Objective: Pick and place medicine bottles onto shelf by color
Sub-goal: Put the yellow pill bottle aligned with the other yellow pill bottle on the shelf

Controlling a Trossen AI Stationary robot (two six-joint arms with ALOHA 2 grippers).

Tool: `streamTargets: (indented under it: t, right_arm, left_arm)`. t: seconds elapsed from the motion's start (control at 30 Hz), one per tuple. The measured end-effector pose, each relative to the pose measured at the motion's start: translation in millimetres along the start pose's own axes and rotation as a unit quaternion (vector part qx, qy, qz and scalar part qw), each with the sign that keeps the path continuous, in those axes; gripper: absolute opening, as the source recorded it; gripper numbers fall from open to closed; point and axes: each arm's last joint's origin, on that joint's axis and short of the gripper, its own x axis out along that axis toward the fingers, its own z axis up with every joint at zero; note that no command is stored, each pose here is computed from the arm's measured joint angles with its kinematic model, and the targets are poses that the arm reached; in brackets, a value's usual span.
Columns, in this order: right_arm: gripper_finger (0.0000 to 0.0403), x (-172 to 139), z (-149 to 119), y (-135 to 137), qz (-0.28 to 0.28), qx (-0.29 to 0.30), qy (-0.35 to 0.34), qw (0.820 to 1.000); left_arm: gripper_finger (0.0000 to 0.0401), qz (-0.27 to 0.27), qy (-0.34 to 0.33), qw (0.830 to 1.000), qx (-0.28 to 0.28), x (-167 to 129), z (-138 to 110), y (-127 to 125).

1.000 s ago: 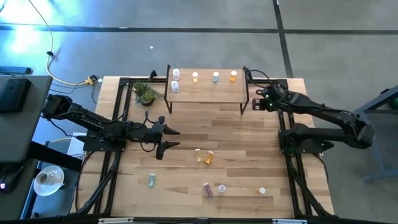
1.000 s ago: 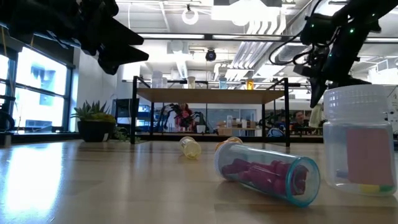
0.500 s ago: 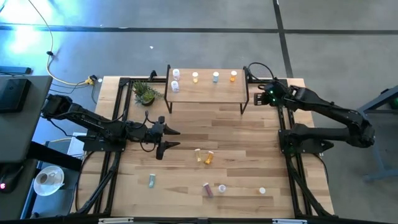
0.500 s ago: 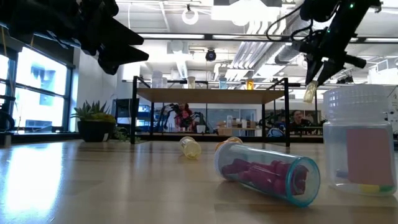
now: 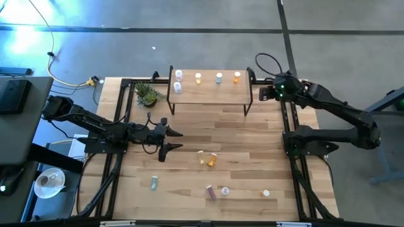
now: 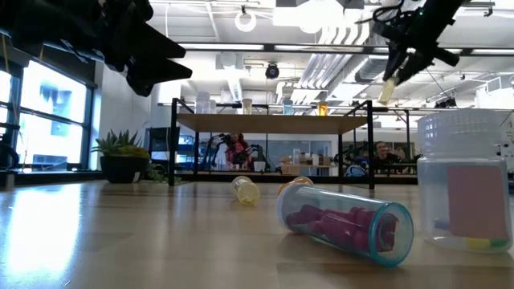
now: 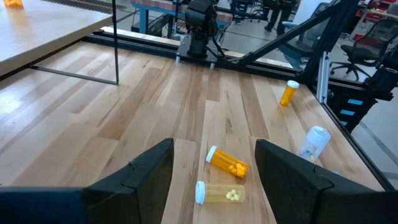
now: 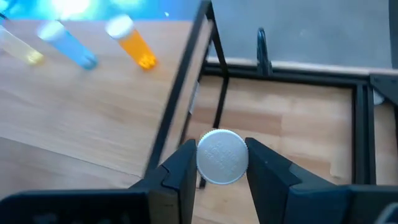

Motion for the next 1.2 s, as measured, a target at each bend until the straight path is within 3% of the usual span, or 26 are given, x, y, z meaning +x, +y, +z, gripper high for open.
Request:
streamTargets:
  t: [0.27, 0.53, 0.93, 1.2]
  right_arm:
    - [0.0106, -11, 22, 18, 0.020, -0.026, -0.022, 0.999]
    - [0.0106, -6, 47, 61, 0.033, -0.084, -0.025, 0.996]
    - [0.0106, 21, 89, 139, 0.037, -0.182, -0.004, 0.983]
    - [0.0106, 52, 104, 184, 0.053, -0.240, 0.036, 0.969]
  left_arm:
    - [0.0216, 0.000, 0.000, 1.000, 0.000, 0, 0, 0]
    - [0.0216, 0.012, 0.010, 1.000, -0.011, 1, -2, 4]
    - [0.0216, 0.088, 0.070, 0.990, -0.081, 2, -12, 29]
    - [0.0216, 0.099, 0.080, 0.988, -0.086, 2, -13, 33]
